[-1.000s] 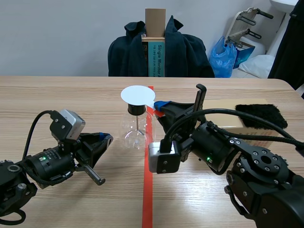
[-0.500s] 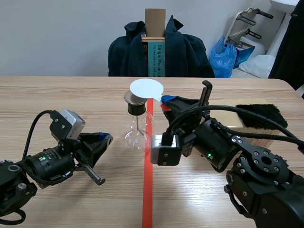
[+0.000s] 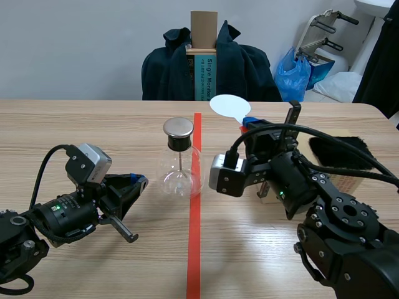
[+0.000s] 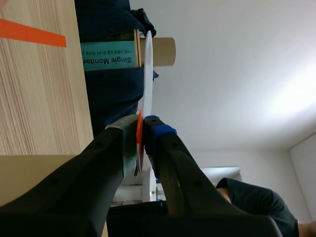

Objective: Do the electroscope experiment.
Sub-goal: 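Move the plate toward and away from the electroscope, then hold the plate still at the electroscope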

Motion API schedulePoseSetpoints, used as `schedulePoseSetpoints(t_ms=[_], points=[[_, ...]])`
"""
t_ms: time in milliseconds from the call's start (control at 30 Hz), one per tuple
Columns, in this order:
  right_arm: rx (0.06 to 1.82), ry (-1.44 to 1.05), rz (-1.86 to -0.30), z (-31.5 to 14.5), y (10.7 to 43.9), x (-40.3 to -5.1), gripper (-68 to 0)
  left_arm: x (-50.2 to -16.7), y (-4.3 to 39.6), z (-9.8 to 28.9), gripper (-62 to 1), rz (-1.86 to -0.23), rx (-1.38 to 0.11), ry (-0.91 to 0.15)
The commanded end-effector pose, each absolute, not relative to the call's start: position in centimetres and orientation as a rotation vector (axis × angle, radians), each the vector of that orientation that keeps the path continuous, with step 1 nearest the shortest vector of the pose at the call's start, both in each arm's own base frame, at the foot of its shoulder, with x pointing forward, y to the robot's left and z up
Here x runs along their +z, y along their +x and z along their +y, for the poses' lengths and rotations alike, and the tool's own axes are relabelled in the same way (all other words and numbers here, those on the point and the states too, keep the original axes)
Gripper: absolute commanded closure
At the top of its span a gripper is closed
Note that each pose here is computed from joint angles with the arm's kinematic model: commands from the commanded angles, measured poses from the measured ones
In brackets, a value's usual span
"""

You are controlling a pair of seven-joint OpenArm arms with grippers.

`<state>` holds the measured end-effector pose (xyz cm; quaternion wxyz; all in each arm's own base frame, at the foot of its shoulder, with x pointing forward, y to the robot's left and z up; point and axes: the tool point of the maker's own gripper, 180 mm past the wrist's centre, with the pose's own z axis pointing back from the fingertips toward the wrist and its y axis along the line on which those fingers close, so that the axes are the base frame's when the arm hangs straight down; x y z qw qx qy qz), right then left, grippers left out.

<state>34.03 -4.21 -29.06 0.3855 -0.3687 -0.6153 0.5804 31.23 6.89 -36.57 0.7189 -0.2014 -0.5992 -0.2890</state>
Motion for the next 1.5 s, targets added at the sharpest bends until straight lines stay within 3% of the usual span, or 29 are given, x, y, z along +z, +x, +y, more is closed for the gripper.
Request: schedulePoseSetpoints(t_ms=[0,300,833,1467], points=[[1.451,-0.982,-1.59,-4.6,34.8,-27.7,-0.8,-35.4,31.8,6.6,-2.7,-1.368,-0.631,-0.456],[1.448,-0.984,-1.587,-4.6,34.8,-27.7,-0.8,-35.4,31.8,6.6,-2.7,-1.368,-0.631,-0.456],[1.696,-0.75,-1.84,0.7,31.1,-27.5,-0.8,-35.4,31.8,6.6,-2.8,-1.368,-0.63,-0.455],[1.706,-0.74,-1.849,0.9,30.9,-27.5,-0.8,-35.4,31.8,6.6,-2.7,-1.369,-0.63,-0.453]])
